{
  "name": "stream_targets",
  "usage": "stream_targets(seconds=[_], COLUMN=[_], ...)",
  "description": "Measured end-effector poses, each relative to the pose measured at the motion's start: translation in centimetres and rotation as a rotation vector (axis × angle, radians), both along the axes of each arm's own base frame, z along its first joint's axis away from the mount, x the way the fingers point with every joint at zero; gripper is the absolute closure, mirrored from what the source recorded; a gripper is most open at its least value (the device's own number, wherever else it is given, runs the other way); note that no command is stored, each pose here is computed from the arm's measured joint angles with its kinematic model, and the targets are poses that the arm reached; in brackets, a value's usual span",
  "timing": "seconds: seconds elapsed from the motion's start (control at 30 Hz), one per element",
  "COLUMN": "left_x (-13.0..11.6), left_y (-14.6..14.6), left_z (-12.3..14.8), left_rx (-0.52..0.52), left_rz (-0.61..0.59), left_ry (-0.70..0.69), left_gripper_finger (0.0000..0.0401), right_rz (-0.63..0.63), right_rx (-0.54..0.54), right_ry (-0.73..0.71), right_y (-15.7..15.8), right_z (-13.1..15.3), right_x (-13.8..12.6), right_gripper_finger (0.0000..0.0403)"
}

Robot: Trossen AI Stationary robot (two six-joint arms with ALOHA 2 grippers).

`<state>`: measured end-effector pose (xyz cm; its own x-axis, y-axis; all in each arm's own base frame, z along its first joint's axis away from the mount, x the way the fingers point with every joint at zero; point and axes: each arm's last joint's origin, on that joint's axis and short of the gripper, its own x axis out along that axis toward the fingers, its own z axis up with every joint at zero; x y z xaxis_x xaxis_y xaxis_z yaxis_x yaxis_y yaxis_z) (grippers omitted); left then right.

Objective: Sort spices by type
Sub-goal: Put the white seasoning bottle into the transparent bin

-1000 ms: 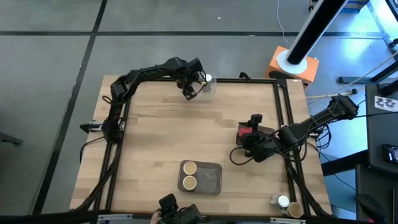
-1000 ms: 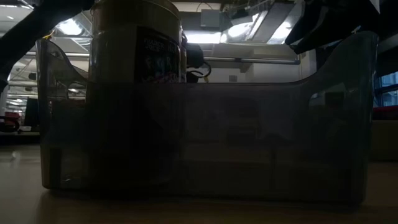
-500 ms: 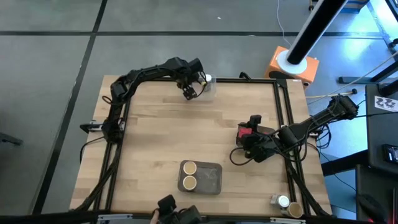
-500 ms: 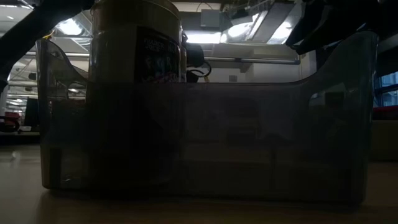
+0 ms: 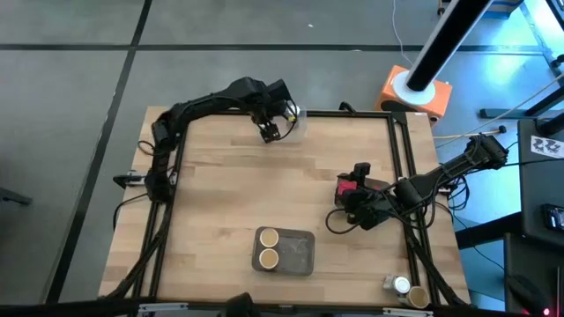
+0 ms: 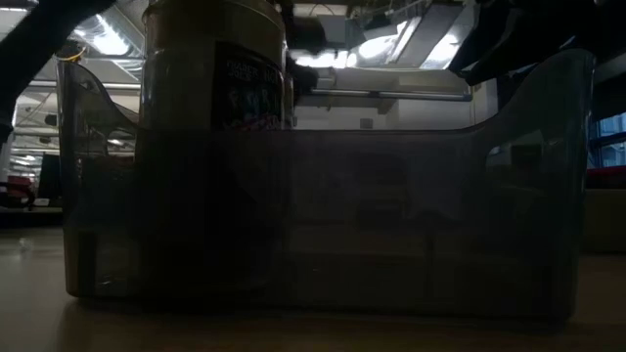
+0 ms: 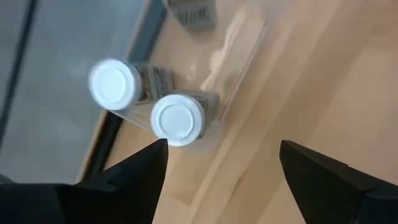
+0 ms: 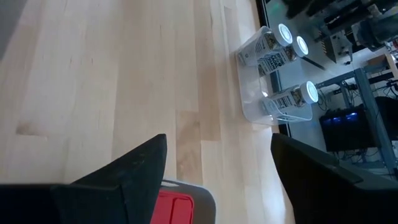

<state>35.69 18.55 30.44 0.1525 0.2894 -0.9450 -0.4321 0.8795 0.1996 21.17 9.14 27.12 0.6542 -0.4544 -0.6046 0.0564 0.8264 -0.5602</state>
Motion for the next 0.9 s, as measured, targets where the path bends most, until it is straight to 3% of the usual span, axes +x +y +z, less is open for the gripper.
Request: stream_targets(seconds=[0.23,0.4,0.67,0.9], left_x=[-1.2,-3.7,-8.4,-9.9], left_y=[-6.8,-12.2,-19.2,-23.4], left_z=[5.4,6.5,3.5,0.0], left_rx=[0.135,0.179,0.214,0.192], left_rz=[-0.075,-0.136,-0.215,-0.352], left_ry=[-0.163,-0.282,-0.558,-0.864], left_gripper_finger=[0.0109,0.0109,0.0109,0.0109], right_rz=[0.0,0.032,0.045,0.101], right_rx=[0.014,0.072,0.207,0.441], right_ry=[-0.024,-0.008,-0.023,0.039], right_y=[0.1,0.3,0.7,1.7], right_z=[0.1,0.1,0.4,2.6], right_x=[0.2,0.2,0.4,0.0], right_gripper_finger=[0.0113,0.0113,0.0114,0.0114])
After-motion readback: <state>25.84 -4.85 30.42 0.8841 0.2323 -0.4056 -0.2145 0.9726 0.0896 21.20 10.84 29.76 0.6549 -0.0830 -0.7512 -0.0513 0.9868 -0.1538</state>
